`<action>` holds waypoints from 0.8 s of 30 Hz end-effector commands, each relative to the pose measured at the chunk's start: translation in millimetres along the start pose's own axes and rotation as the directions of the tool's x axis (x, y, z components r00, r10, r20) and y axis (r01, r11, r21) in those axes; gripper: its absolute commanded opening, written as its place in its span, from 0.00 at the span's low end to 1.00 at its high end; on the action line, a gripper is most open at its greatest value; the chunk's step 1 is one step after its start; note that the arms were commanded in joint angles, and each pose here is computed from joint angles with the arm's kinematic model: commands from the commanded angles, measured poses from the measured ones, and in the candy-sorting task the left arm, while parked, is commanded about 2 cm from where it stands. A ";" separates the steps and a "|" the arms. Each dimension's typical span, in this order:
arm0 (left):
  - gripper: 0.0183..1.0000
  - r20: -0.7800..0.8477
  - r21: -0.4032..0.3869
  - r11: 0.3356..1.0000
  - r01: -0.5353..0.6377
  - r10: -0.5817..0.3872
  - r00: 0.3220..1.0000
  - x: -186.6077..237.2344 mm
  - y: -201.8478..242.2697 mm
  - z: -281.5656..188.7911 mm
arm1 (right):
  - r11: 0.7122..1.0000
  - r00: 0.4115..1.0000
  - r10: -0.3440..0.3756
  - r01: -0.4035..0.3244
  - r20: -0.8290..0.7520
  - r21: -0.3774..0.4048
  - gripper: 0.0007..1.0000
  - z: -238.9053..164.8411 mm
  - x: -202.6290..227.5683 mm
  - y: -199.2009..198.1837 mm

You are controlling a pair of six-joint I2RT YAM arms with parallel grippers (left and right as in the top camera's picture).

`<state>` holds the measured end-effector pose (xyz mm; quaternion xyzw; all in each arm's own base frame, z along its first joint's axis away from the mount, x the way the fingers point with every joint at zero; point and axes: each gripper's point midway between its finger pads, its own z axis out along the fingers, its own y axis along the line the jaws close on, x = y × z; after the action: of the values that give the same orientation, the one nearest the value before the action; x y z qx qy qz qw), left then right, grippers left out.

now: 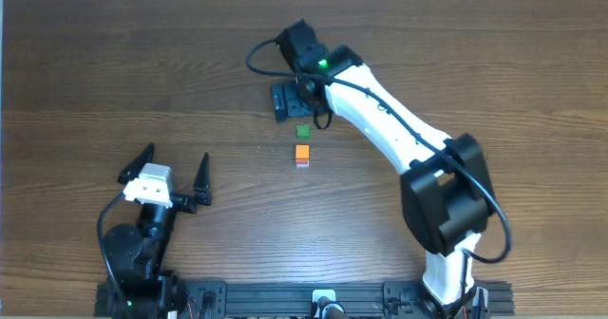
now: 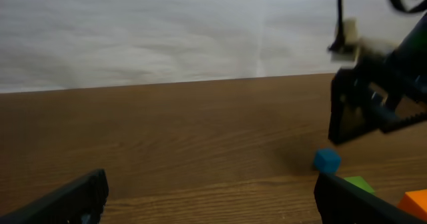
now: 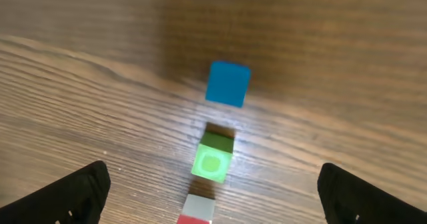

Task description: Stack Cubes

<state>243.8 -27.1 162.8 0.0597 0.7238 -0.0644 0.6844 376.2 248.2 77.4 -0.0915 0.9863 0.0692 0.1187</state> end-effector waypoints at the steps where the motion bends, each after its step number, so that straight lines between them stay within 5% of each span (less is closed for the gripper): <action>1: 1.00 -0.003 -0.011 1.000 -0.010 0.010 1.000 2.1 2.1 0.1 | 0.999 0.999 0.034 -0.032 -0.038 0.044 0.99 18.9 5.6 -0.3; 11: 1.00 -0.003 -0.011 1.000 -0.011 0.011 1.000 2.1 2.1 0.1 | 0.989 0.986 0.126 -0.117 -0.110 0.089 0.99 43.1 25.3 1.2; 24: 1.00 -0.003 -0.010 1.000 -0.011 0.011 1.000 2.1 2.0 0.1 | 0.984 0.977 0.149 -0.132 -0.151 0.117 0.90 58.1 36.5 0.1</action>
<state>243.8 -27.2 162.8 0.0599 0.7238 -0.0645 0.6844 351.7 248.6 18.9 -0.0248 0.9986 0.0254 0.0384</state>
